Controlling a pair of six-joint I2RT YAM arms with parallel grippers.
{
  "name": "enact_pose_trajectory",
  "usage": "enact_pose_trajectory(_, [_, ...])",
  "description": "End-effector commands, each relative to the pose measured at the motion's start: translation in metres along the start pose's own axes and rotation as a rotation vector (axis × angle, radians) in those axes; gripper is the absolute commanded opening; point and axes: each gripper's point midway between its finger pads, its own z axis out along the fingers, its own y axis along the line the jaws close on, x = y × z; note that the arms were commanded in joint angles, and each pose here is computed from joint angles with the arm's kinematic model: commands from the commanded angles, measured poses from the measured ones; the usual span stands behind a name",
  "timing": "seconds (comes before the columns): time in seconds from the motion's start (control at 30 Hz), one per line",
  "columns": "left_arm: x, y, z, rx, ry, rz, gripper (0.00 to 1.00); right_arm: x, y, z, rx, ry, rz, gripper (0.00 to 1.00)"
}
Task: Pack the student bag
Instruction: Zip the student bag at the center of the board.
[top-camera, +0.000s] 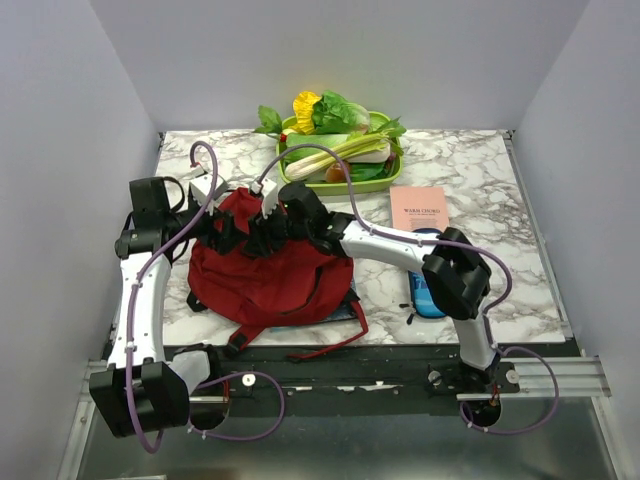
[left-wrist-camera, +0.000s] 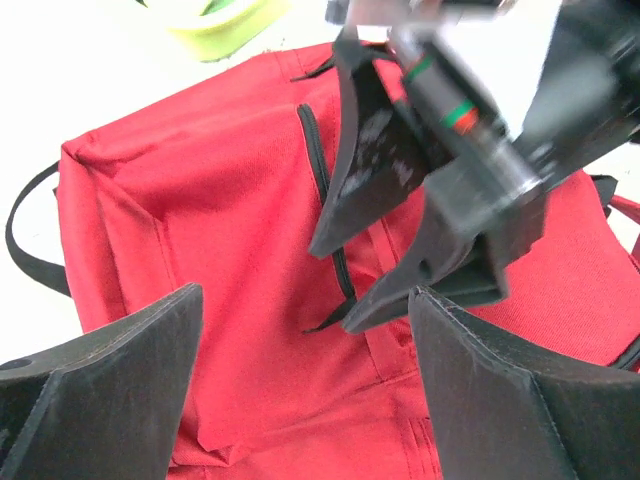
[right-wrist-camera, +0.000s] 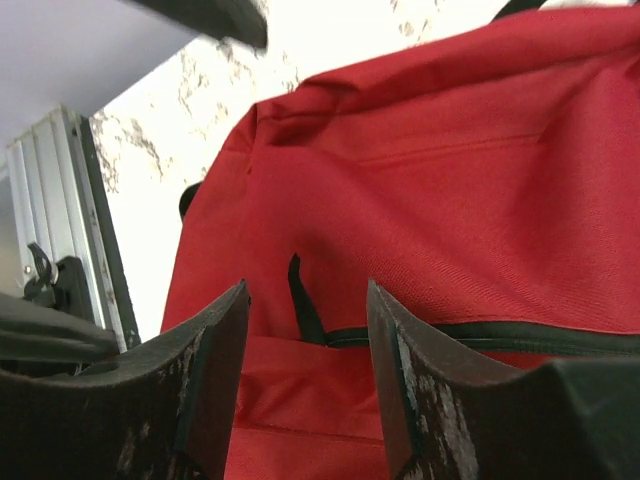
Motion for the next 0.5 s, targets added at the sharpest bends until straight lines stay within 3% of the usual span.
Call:
enact_pose_trajectory(0.0, [-0.034, -0.01, -0.015, 0.028, -0.074, 0.073, 0.89, 0.028, 0.015, 0.017, -0.071, 0.08, -0.014, 0.6])
enact_pose_trajectory(0.17, [-0.041, -0.005, -0.018, -0.001, -0.074, 0.073, 0.89, 0.039, 0.011, 0.029, -0.062, 0.102, -0.012, 0.61])
enact_pose_trajectory(0.47, [-0.071, 0.035, -0.03, -0.229, -0.119, 0.058, 0.88, 0.06, -0.006, 0.04, 0.022, 0.152, -0.002, 0.6])
